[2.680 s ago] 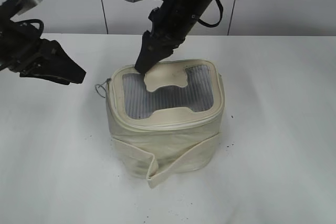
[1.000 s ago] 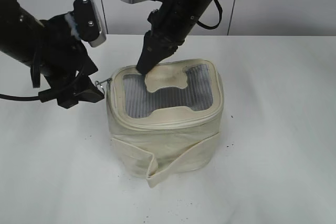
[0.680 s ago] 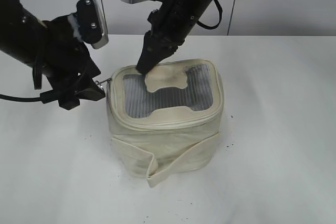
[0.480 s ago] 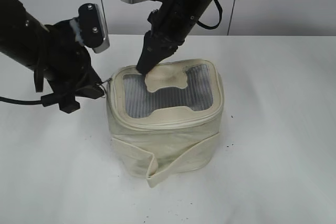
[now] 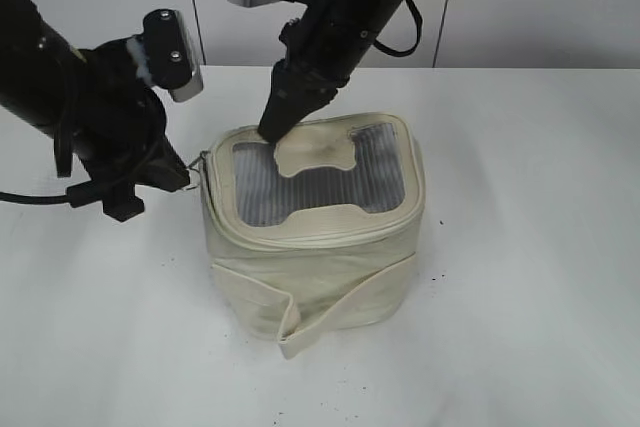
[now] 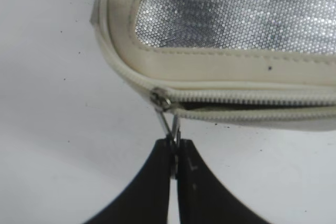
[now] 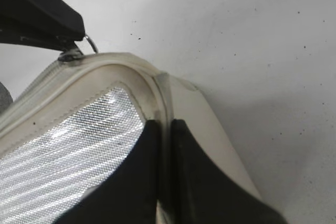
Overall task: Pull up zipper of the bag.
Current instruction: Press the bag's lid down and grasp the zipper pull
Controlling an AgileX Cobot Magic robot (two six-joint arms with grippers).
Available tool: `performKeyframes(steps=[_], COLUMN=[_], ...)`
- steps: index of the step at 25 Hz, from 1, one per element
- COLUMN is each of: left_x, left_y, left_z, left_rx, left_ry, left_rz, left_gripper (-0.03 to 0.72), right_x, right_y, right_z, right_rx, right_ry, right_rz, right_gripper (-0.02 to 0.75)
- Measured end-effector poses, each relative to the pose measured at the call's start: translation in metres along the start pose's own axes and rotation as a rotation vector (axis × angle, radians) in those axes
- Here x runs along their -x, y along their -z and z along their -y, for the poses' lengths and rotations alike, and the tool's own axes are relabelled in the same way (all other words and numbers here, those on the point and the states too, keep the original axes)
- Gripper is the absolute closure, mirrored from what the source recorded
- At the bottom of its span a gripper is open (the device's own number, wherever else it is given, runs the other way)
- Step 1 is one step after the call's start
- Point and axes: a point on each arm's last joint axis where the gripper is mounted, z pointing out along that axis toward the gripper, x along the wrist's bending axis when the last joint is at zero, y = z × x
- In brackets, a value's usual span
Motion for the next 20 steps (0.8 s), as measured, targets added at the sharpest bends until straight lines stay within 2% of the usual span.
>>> performKeyframes(steps=[14,16,20], left_x=[0.014,0.018,0.020], left_y=[0.016,0.018,0.020], left_z=[0.001,0.003,0.002], left_rx=[-0.059,-0.093,-0.094], left_ry=[0.227,0.262,0.347], left_rz=[0.131,0.176,0.183], left_gripper=[0.688,0.691,0.691], right_x=[-0.007,-0.006,-0.005], right_y=[-0.004,-0.004,-0.003], right_z=[-0.003,-0.002,-0.004], right_rx=[-0.003,-0.008,-0.003], right_ry=[-0.048,-0.050,-0.063], right_rz=[-0.015,-0.006,-0.002], right_gripper=[0.727,0.727,0.727])
